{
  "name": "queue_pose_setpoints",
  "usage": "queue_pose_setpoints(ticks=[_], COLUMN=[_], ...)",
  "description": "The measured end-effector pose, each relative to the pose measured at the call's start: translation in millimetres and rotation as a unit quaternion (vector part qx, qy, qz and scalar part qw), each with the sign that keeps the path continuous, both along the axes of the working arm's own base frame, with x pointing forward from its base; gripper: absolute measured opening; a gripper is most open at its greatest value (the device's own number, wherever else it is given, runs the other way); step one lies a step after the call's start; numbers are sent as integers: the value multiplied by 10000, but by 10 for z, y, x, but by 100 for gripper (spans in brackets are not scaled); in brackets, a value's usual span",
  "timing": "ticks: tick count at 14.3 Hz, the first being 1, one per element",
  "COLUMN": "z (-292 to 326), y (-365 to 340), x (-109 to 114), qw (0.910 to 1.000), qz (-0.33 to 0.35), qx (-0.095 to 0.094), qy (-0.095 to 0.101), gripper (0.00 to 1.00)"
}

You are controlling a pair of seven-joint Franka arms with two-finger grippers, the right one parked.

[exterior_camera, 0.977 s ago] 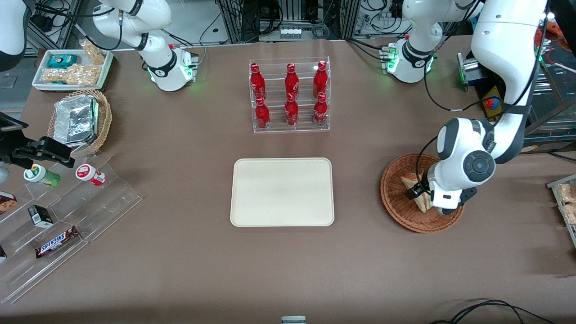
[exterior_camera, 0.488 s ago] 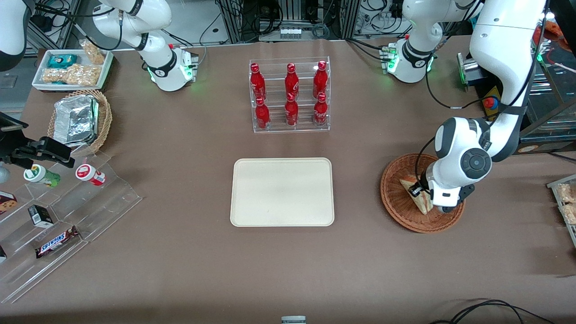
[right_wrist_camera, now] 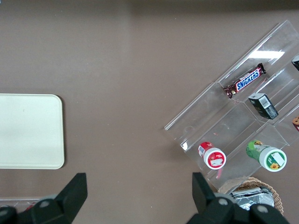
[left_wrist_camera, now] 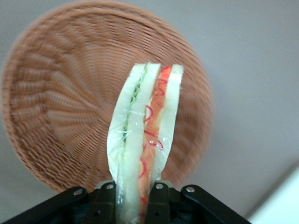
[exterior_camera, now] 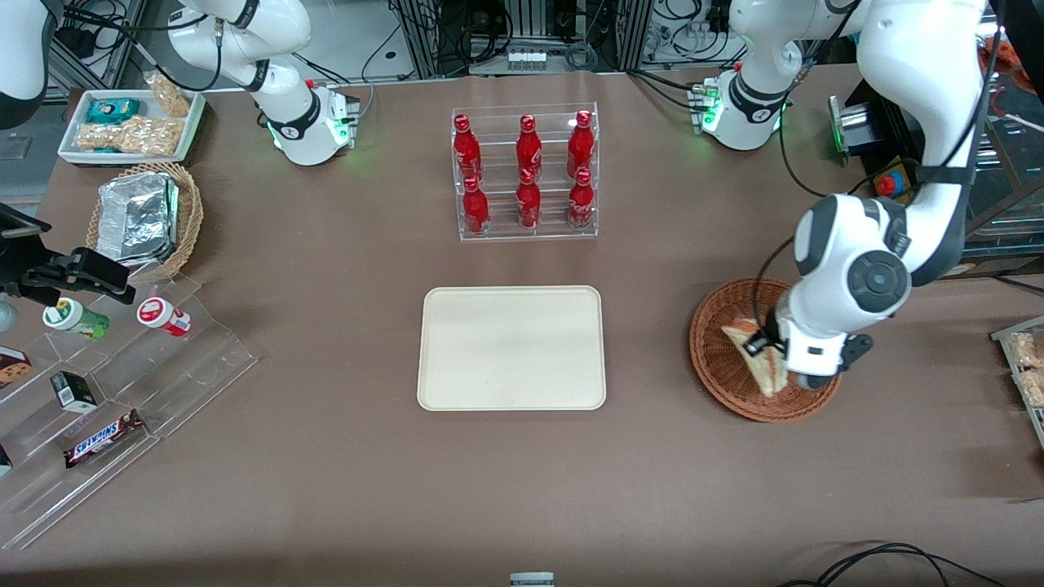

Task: Place sandwich from basket to tray
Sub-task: 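Lift the sandwich out of the basket with the left gripper, then carry the sandwich over the cream tray and lower it onto it, then open the left gripper to release the sandwich and raise it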

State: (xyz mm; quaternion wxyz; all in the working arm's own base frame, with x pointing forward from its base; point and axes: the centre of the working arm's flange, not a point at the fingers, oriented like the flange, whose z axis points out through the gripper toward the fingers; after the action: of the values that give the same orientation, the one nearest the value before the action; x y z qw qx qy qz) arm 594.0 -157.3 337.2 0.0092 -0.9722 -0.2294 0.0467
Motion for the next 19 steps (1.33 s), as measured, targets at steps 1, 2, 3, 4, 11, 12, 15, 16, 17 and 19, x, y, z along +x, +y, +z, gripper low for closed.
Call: queue_pose_setpoints(ticks=[1,2,3,4,11,12,15,16,17,19], z=[71,112,128,130,-522,-628,-807,-833,-861,-920], y=[-350,-694,-1032,-1393,-3415,-3539,-3770,-3826,-3865,-3908], x=[-72,-168,-277,-388,-819,-809,-705,-671,-651,-647], qw=[9992,9972,9937,9892,9762,9767,9801,9820,9832,9849], qz=[-393,-739,-1101,-1445,-2138,-2103,-1921,-1807,-1720,-1610], qx=[-75,-129,-170,-212,91,109,19,30,59,106], qy=[-38,-66,-84,-103,-366,-406,-490,-554,-602,-627], gripper=[15,15,15,15,15,15,15,16,16,32])
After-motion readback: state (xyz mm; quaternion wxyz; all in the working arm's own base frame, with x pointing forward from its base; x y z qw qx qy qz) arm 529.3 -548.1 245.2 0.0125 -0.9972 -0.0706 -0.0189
